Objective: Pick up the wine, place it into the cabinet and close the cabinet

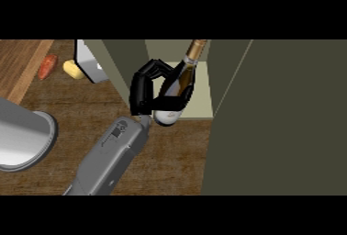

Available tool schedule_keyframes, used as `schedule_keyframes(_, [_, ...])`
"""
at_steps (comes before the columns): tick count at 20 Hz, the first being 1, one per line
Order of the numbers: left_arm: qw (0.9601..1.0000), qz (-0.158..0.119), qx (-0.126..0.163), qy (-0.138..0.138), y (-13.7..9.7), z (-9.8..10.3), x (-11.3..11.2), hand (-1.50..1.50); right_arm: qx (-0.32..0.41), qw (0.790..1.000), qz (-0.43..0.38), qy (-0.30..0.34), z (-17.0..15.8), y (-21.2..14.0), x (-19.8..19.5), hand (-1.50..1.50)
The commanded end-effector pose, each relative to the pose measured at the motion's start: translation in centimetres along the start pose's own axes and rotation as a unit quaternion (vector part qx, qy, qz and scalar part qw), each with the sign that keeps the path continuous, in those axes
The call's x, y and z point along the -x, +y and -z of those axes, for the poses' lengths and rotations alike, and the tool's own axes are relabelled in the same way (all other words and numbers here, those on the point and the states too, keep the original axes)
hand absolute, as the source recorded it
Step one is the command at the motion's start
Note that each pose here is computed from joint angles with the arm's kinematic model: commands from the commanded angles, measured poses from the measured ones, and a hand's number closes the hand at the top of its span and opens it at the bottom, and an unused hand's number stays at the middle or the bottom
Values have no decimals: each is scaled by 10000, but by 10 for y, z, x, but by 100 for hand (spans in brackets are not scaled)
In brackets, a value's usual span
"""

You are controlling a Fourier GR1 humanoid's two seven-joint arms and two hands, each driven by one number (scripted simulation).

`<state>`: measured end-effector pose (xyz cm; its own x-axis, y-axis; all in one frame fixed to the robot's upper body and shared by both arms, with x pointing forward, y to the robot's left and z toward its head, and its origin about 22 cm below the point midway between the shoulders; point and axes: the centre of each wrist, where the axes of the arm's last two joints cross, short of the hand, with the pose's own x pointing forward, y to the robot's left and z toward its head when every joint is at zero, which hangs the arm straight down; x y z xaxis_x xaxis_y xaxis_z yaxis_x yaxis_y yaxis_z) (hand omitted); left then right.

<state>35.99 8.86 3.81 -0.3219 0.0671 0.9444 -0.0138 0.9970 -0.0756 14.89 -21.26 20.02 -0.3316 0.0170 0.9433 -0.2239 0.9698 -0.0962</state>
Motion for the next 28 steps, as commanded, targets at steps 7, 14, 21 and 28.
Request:
schedule_keyframes(7, [9994,100,-68,313,-2,34,11,150,-118,9994,217,-226,-12,-2,-14,-150])
schedule_keyframes(14, [9991,207,-65,374,5,41,22,150,-187,9994,249,-147,-23,-7,-11,-150])
schedule_keyframes(21, [9984,486,-268,-105,26,65,17,150,-100,9993,259,-257,-14,-7,-8,-150])
schedule_keyframes(28, [9965,668,-423,-286,6,73,12,150,-252,9991,280,-203,-7,4,-14,-150])
